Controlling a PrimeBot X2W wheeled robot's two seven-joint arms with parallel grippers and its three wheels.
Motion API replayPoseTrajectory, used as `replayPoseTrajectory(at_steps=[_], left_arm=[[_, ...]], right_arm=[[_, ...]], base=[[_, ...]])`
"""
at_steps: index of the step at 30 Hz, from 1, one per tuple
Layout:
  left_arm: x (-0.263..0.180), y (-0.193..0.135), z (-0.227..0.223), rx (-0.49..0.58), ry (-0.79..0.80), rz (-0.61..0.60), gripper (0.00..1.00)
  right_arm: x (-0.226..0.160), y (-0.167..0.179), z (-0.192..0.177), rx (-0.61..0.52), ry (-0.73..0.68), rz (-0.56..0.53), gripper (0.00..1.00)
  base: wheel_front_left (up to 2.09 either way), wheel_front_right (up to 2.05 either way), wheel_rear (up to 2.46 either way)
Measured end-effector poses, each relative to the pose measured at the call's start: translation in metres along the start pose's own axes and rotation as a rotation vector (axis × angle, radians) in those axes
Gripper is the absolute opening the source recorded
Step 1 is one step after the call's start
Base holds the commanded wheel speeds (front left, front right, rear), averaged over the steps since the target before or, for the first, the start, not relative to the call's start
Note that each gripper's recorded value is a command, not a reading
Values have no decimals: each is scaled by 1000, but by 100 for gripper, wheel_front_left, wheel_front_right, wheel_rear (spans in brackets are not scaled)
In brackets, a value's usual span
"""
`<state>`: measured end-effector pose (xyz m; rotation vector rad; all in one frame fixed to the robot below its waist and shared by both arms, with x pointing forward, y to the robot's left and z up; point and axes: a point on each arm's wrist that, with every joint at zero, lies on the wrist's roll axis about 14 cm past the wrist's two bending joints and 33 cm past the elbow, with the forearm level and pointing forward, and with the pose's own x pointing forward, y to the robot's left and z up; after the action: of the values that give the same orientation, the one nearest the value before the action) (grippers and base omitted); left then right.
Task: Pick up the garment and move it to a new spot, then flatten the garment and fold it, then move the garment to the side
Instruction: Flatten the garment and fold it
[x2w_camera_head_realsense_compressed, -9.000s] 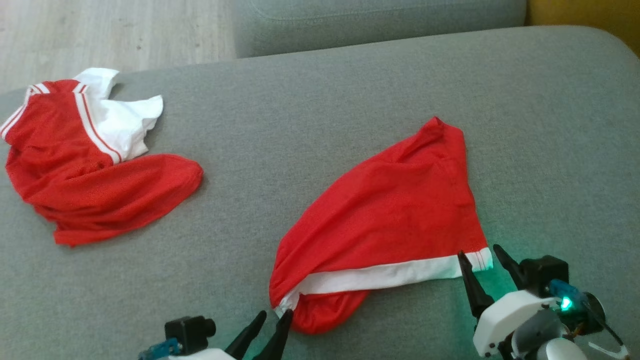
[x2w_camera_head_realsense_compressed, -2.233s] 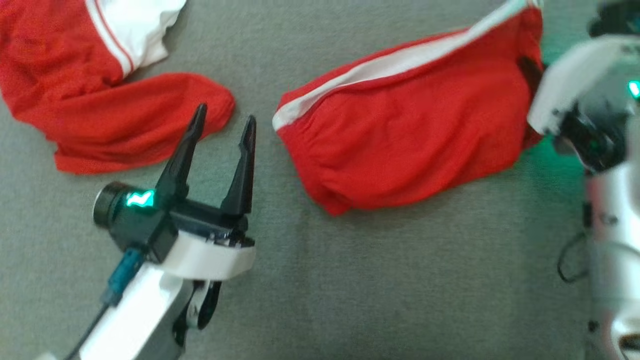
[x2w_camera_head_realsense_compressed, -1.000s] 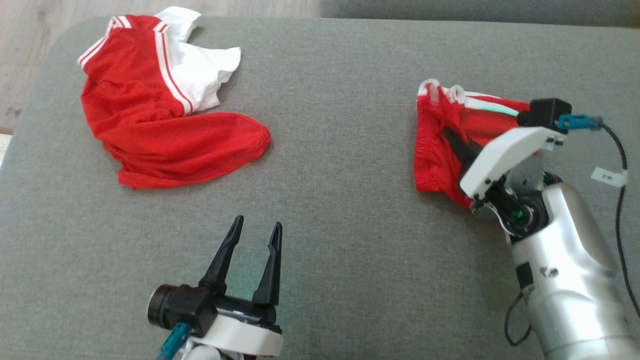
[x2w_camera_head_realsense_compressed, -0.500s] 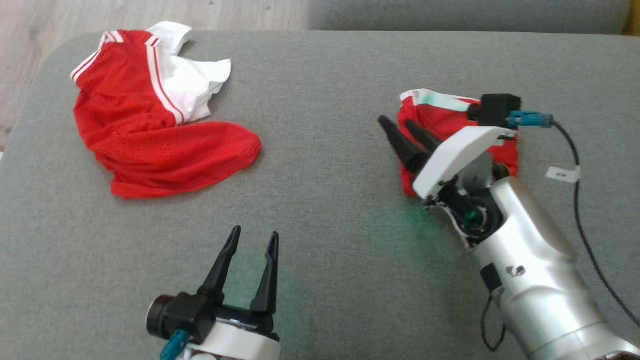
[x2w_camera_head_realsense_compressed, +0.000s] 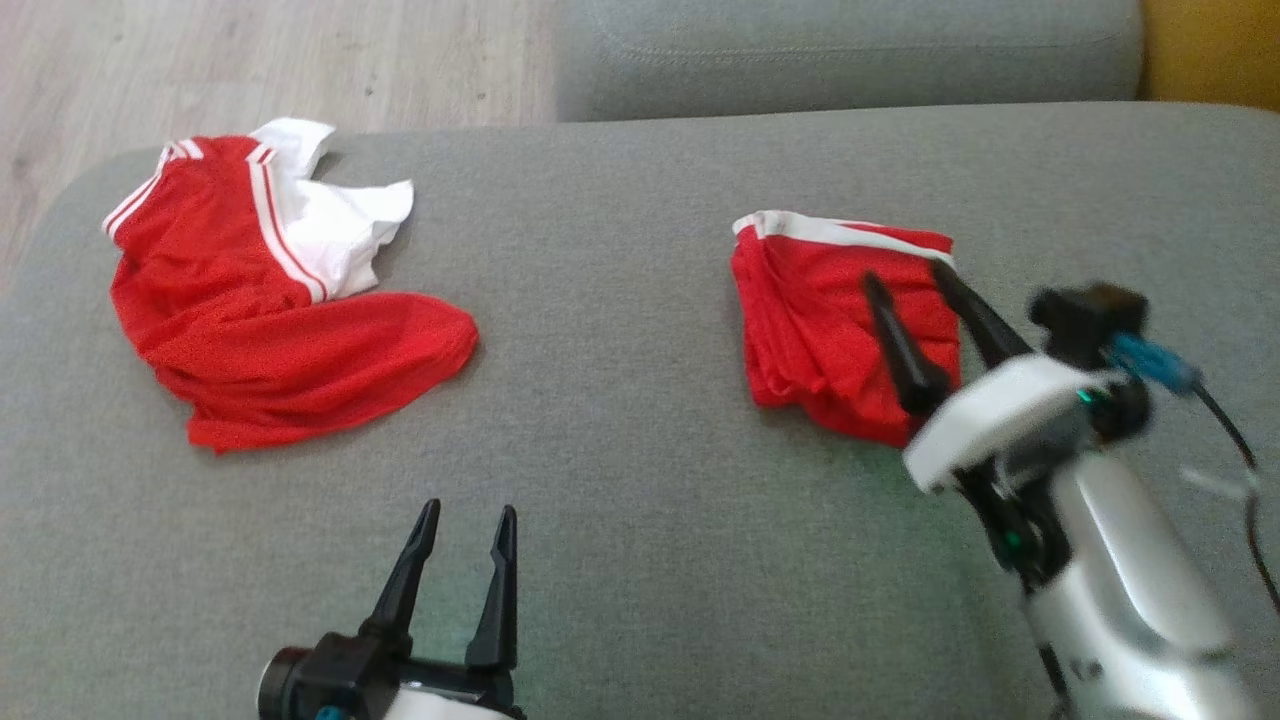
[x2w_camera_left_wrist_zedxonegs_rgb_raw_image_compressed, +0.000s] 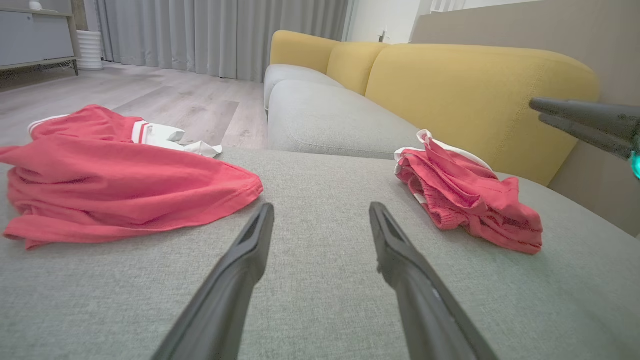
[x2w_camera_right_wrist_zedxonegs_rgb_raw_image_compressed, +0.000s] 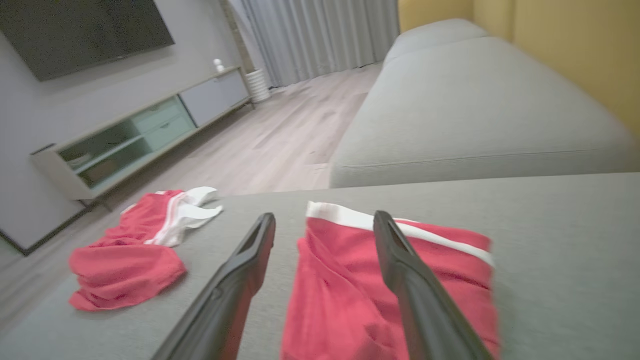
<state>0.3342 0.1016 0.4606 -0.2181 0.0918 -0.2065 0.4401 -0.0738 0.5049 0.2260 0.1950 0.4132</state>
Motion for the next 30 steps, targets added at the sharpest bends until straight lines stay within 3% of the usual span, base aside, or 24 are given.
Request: replayPoseTrajectory(at_steps=[4,5,6,7,8,9,21,30], left_arm=[[-1,2,2,7,-8,2,100],[0,3,3,9,-10,5,100],[1,4,3,7,-8,5,100],[1,5,2,5,-5,7,100],[2,6,0,4,1,8,100],[2,8,-2,8,6,9,100],[7,32,-5,9,22,65,100],[-1,41,0,-1,6,105,100]], right_arm=[[-28,-36,-14,-62,15,-121,100],[-32,-44,-19,-64,24,-148,95],[-35,-52,-22,-60,32,-172,63],[-36,-58,-25,-63,38,-191,41],[-36,-64,-26,-67,42,-208,5],[-35,-70,-28,-73,50,-223,0],[10,-63,-81,-68,227,-170,0],[22,-4,-106,-69,280,-7,0]], base=[[0,0,0],[0,0,0],[0,0,0],[0,0,0],[0,0,0],[0,0,0],[0,0,0],[0,0,0]])
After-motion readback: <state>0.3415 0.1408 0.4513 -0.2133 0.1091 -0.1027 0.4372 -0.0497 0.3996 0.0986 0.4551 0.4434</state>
